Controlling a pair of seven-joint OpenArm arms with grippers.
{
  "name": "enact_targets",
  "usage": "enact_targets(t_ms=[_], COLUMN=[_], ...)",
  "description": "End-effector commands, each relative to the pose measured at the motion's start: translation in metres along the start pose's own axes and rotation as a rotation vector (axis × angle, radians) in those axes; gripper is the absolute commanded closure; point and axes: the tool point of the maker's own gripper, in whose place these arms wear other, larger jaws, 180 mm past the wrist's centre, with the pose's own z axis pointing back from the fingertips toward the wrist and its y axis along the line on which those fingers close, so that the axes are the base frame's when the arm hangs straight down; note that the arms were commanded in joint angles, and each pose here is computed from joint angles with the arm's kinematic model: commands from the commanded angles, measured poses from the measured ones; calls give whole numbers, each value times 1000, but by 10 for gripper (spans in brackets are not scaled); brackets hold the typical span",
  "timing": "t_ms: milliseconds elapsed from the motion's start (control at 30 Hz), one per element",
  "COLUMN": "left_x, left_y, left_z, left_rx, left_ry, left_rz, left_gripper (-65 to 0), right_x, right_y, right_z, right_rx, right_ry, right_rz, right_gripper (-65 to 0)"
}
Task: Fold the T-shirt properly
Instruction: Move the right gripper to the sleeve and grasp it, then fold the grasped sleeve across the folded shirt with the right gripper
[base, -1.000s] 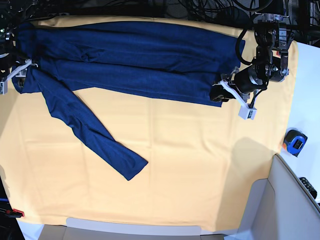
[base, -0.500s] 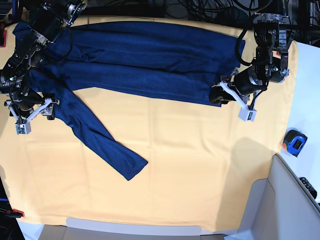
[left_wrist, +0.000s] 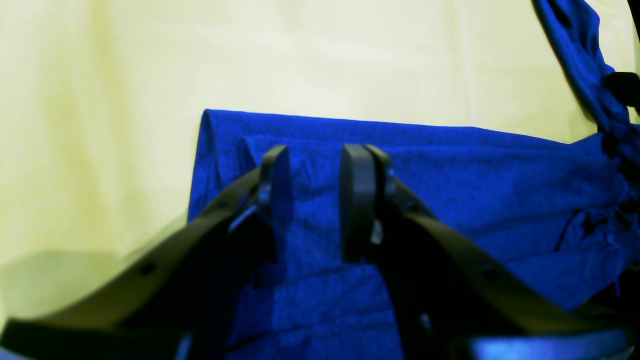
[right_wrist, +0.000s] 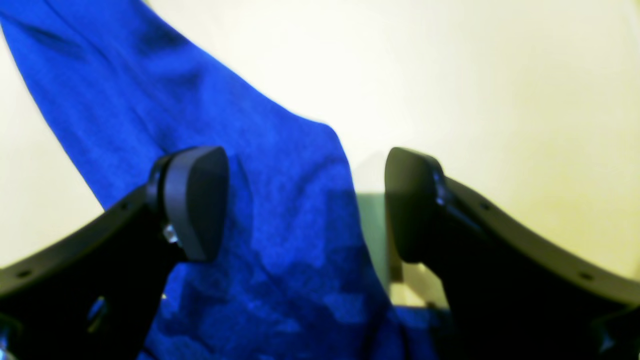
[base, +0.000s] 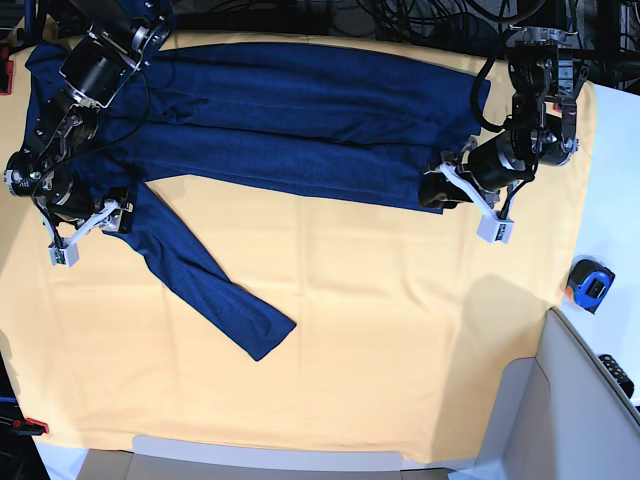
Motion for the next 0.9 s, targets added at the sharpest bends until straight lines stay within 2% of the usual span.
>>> enact_targets(t_ms=[0,133,267,433,700,800,867], left_x=[15,15,15,15,15,15,15], left_y=[-1,-1,0,0,0,0,0], left_z=[5,5,4,4,4,4,4], left_rx=[-4,-4,-3,-2,-2,-2,-2], left_ry=[-43,-43,-42,-42,-41,-41,-41], left_rz=[-20,-20,-18,-19,-18,-18,-18], left_gripper=[-174,-174,-174,-174,-174,-174,-174], right_x=[15,11,5,-5,-12,-9,-1], right_y=[-1,2,13,27,33,48,61], right_z=[3,-1,-4,-10,-10,-5,6], right_rx=[4,17,76,144,155,170,183], right_ry=[-36,-26,-28,0,11,3,-34], right_rz=[5,-4,-35,-74,-74,7,76], right_gripper=[-482,-482,-465,-318,-105,0,0])
